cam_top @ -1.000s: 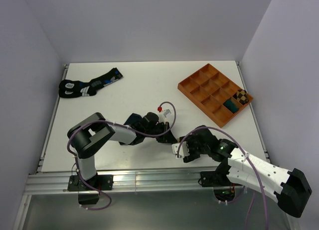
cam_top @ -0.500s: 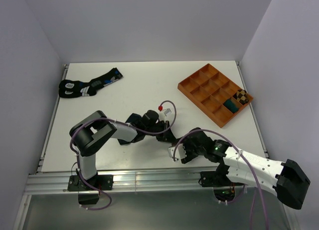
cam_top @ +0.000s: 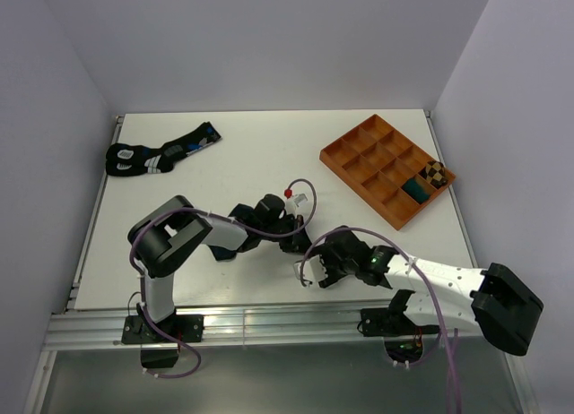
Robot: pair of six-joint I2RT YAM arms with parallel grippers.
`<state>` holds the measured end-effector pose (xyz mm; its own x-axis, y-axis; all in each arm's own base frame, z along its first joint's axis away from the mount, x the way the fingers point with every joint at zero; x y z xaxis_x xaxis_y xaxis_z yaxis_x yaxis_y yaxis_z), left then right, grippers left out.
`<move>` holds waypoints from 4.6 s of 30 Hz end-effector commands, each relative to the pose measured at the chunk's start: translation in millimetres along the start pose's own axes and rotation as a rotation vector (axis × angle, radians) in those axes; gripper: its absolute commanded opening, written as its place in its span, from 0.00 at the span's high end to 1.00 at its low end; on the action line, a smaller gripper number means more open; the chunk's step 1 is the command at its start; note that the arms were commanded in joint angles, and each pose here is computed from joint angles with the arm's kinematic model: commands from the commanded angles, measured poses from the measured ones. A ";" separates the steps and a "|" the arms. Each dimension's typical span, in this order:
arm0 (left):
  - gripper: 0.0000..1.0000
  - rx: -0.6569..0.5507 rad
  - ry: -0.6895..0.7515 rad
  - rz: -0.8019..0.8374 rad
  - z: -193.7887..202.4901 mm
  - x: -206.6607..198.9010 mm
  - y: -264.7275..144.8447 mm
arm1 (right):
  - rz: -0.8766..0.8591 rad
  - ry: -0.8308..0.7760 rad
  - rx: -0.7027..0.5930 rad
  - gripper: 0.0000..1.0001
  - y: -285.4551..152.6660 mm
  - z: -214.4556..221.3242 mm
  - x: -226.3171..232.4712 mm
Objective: Roll the socks
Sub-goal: Pick up the sock at the center of the board, then place the sock in the storage box.
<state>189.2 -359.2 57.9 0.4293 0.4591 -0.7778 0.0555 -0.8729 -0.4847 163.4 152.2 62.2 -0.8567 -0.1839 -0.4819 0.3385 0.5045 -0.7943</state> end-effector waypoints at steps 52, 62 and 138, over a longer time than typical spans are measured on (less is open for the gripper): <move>0.81 -0.329 0.012 -0.150 -63.6 -5.6 -108.6 | 0.212 0.418 -0.022 1.00 -42.9 0.9 -103.2; 0.82 -0.419 0.039 -0.167 -73.2 -26.9 -133.8 | 0.522 0.683 0.151 1.00 -97.3 74.8 -170.4; 0.82 -0.475 0.047 -0.122 -65.0 -20.3 -131.4 | 0.121 1.297 0.495 1.00 -52.8 206.5 -38.0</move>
<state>226.4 -259.3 148.9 0.3819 0.5900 -0.7114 0.5045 -0.7780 -0.3744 305.6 -63.3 93.9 -0.3696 0.8373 -0.4029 0.5885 -0.1247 -0.7988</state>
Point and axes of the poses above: each gripper's point midway between its finger pads, its own y axis out along the fingers, its own x axis along the line the jaws close on, z = x × y, the point moved 5 cm from there along -y, back along the fingers, and after that the axes turned 5 degrees about y, right-handed, at the moved point
